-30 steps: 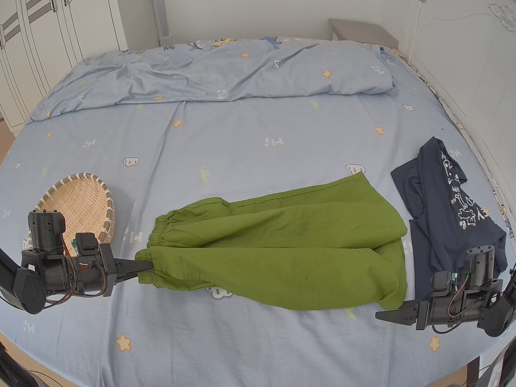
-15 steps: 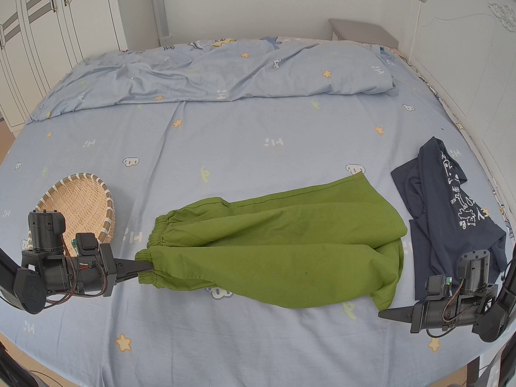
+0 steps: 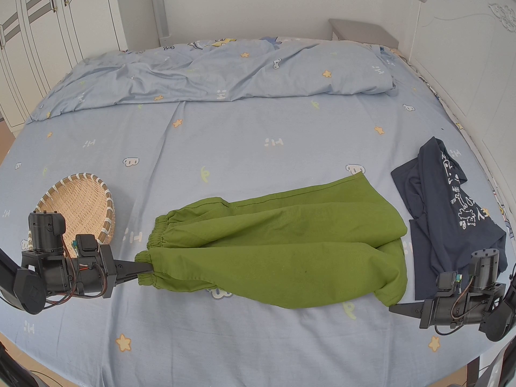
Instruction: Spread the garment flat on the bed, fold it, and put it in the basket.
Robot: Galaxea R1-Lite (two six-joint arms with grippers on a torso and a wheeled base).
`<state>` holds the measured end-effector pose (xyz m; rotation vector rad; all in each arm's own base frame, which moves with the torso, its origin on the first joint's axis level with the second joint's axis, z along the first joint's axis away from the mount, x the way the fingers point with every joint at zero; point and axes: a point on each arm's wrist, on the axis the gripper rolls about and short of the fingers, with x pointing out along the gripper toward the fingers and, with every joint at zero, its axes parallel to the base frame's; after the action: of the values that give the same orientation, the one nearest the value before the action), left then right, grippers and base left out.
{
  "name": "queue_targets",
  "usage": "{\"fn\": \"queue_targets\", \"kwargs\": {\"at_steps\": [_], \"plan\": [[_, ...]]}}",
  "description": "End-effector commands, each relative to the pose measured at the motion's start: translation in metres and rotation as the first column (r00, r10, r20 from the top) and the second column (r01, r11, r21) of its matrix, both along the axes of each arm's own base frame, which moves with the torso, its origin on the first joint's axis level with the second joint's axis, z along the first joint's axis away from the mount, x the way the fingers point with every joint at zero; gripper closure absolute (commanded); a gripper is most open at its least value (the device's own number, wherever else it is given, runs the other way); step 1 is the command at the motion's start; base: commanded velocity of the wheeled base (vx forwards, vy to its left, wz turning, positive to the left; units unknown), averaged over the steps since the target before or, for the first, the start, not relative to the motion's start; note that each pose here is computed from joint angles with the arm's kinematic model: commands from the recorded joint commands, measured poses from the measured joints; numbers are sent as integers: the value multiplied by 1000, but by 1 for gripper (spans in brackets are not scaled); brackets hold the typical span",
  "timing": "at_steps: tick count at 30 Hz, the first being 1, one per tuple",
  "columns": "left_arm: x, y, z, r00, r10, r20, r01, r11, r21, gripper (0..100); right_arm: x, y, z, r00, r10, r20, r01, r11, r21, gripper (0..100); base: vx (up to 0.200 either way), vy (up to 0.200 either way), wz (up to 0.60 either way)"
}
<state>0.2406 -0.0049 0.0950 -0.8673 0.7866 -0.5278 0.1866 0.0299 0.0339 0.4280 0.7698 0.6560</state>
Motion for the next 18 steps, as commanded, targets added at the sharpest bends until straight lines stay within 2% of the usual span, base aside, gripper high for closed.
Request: {"fn": "queue_targets", "kwargs": {"at_steps": [1,8,15,18], "plan": [[-1,-1,-1,1000,-2,-8,2,1000,-1,100,-7,-6,8,999,-29,32,28,1000,2,100,0,0,0],[-5,-2,-5,1000,-8,-25,8,1000,3,100,-12,-23,6,993,-119,-18,119,993,-13,100,0,0,0],[-5,-2,-7,999,-10,-39,10,1000,4,100,-17,-36,2,988,-153,-32,151,987,-59,100,0,0,0],[-4,-2,-7,999,-10,-39,10,1000,4,100,-19,-36,1,990,-136,-44,133,989,-62,100,0,0,0]]}}
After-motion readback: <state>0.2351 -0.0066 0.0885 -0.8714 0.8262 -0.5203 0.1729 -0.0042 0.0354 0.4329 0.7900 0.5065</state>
